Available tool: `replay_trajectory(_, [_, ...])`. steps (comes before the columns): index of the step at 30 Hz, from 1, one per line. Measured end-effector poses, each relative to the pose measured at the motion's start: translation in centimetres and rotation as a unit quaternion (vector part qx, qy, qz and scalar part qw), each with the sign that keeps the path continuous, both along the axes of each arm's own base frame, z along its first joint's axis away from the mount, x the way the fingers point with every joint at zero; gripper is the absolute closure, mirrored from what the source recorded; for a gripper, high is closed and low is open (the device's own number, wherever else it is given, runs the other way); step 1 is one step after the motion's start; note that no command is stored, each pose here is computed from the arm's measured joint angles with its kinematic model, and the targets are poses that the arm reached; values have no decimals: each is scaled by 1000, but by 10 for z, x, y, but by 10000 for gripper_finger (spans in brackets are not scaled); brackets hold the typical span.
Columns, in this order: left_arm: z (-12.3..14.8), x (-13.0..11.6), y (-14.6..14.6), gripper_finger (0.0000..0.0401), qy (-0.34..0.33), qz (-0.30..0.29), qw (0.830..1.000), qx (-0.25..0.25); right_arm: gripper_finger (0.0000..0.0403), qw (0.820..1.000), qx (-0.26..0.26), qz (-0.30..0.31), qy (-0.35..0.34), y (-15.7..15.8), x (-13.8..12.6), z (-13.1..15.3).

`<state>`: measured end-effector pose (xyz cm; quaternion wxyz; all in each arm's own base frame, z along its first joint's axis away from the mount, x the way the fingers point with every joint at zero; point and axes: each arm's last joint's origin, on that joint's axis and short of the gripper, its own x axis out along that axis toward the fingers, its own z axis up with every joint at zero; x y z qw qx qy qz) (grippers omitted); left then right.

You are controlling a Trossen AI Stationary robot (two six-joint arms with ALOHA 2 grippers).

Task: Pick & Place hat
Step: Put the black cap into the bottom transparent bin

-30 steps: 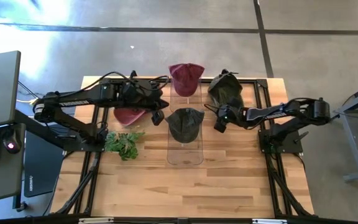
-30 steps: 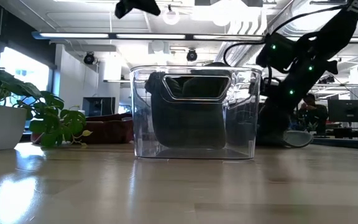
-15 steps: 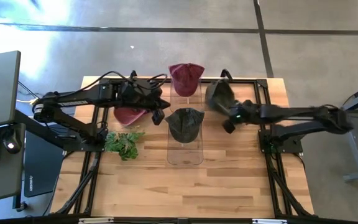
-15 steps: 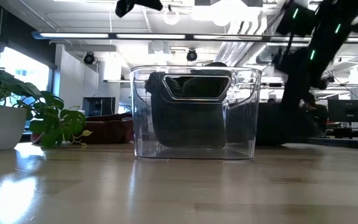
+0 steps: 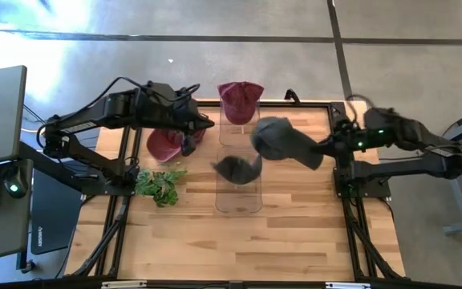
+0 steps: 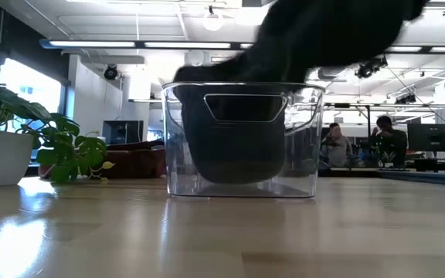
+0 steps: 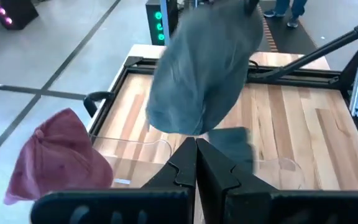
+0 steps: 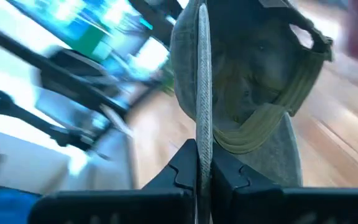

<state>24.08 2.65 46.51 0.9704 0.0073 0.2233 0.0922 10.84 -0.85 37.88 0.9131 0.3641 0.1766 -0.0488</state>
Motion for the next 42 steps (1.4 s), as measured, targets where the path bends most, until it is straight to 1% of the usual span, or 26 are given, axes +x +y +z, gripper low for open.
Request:
replay_trajectory(2, [5, -6, -1, 401, -7, -4, 1000, 1, 391, 997, -15, 24, -69, 3, 6, 13])
replay_trajectory(4, [11, -8, -1, 401, -28, -3, 1000, 2, 396, 990, -43, 46, -129, 5, 13, 21])
replay_trajectory(6, [13, -8, -1, 401, -36, 2, 999, -3, 396, 981, -70, 62, -173, 8, 22, 25])
replay_trajectory(8, [14, -4, 0, 401, -51, 10, 999, -7, 392, 973, -90, 78, -199, 10, 29, 23])
replay_trajectory(9, [15, -3, 0, 401, -62, 15, 998, -11, 391, 970, -98, 85, -205, 11, 33, 20])
replay_trajectory(11, [22, 0, 0, 401, -104, 21, 994, -20, 391, 968, -112, 96, -205, 12, 39, 13])
replay_trajectory(15, [31, 4, 0, 401, -151, -1, 988, -28, 397, 969, -112, 99, -198, 12, 46, -3])
replay_trajectory(17, [32, 4, -1, 401, -154, -15, 988, -27, 396, 969, -113, 98, -198, 12, 46, -9])
replay_trajectory(19, [31, 4, -5, 401, -150, -26, 988, -16, 394, 965, -116, 97, -214, 12, 44, -11])
replay_trajectory(21, [30, 5, -11, 401, -144, -25, 989, -2, 394, 960, -117, 100, -236, 13, 40, -9])
replay_trajectory(24, [31, 8, -19, 401, -148, 7, 989, 23, 397, 955, -118, 109, -251, 13, 32, -6])
replay_trajectory(26, [26, 21, -20, 401, -146, 47, 988, 21, 397, 953, -119, 109, -257, 13, 28, -4])
replay_trajectory(28, [17, 32, -18, 401, -131, 85, 988, 17, 393, 952, -119, 107, -261, 13, 26, -3])
replay_trajectory(30, [7, 47, -17, 401, -120, 98, 988, 11, 392, 951, -119, 108, -264, 13, 24, -3])
replay_trajectory(31, [6, 56, -17, 401, -132, 95, 987, 4, 392, 951, -119, 109, -264, 14, 24, -3])
replay_trajectory(33, [4, 67, -17, 401, -146, 58, 988, -10, 396, 950, -124, 114, -265, 14, 24, -3])
replay_trajectory(34, [2, 71, -19, 401, -149, 24, 988, -22, 397, 949, -128, 115, -265, 14, 24, -3])
replay_trajectory(35, [3, 79, -21, 401, -170, -17, 985, -34, 397, 948, -130, 116, -266, 14, 24, -3])
replay_trajectory(37, [4, 96, -26, 401, -213, -108, 970, -53, 396, 948, -130, 116, -266, 14, 24, -3])
replay_trajectory(39, [1, 105, -30, 401, -228, -179, 955, -67, 391, 948, -129, 115, -266, 14, 24, -3])
replay_trajectory(41, [0, 117, -33, 401, -260, -228, 936, -70, 390, 948, -129, 116, -266, 14, 24, -3])
replay_trajectory(42, [-1, 119, -34, 401, -263, -245, 930, -74, 391, 948, -128, 118, -266, 15, 24, -3])
